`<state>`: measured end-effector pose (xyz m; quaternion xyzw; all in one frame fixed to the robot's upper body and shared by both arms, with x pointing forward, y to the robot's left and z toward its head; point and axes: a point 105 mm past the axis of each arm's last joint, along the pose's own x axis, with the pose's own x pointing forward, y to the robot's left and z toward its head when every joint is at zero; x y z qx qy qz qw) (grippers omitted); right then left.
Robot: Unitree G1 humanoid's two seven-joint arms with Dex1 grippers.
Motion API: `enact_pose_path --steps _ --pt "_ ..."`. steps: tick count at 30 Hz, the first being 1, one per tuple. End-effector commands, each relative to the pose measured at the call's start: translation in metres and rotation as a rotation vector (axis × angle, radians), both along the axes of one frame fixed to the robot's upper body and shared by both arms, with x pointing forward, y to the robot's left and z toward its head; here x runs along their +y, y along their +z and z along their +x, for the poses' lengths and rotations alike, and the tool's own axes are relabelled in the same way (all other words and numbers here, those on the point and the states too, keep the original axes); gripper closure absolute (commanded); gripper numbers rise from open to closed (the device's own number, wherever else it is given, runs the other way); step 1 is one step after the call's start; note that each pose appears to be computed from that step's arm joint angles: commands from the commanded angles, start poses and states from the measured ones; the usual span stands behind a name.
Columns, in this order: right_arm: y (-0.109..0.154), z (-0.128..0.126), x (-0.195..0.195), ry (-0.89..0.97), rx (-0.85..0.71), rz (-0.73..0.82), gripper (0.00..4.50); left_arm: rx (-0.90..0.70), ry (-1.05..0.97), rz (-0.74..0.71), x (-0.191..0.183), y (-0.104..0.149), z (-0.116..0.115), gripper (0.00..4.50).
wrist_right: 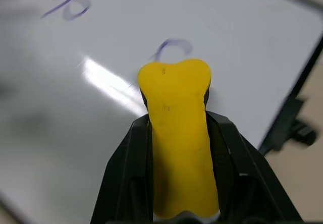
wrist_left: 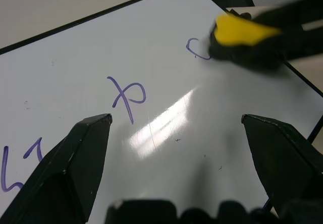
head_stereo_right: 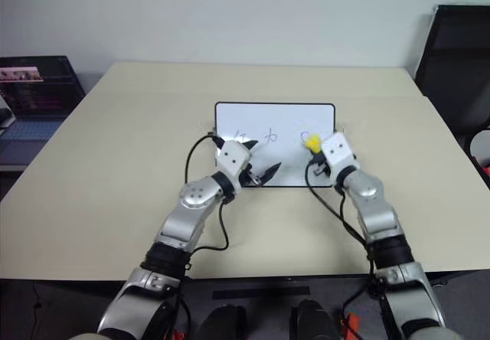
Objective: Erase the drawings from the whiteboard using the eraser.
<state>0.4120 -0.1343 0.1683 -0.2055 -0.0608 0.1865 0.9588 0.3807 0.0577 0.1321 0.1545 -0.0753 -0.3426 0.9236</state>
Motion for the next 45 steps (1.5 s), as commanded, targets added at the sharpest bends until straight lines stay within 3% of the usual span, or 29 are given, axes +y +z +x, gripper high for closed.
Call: enact_pose_path --steps 1,5,10,18,26,30,36,45 --pt "0.032 0.013 0.000 -0.038 -0.125 0.023 3.38 -0.059 -0.012 -0.020 -0.005 0.016 -0.001 0.00" --pt "0.029 0.026 0.004 -0.044 -0.105 -0.009 3.38 -0.062 -0.012 -0.020 -0.005 0.017 0.000 0.00" --pt "-0.007 0.032 0.006 -0.053 0.030 -0.132 3.38 -0.065 0.001 -0.018 -0.001 0.017 0.001 0.00" --pt "-0.054 0.001 0.004 -0.025 0.165 -0.182 3.38 -0.064 0.021 -0.020 0.004 0.016 -0.001 0.00" --pt "-0.076 -0.032 -0.005 0.008 0.233 -0.243 3.38 -0.063 0.023 -0.019 0.004 0.016 -0.001 0.00" --pt "-0.074 -0.037 -0.016 -0.007 0.238 -0.249 3.38 -0.062 0.021 -0.018 0.004 0.015 0.000 0.00" --pt "-0.049 -0.038 -0.019 -0.021 0.174 -0.167 3.38 -0.061 0.016 -0.020 0.002 0.015 0.000 0.00" --pt "-0.013 -0.052 -0.014 -0.007 -0.024 -0.087 3.38 -0.053 0.006 -0.025 0.002 0.010 -0.007 0.00"
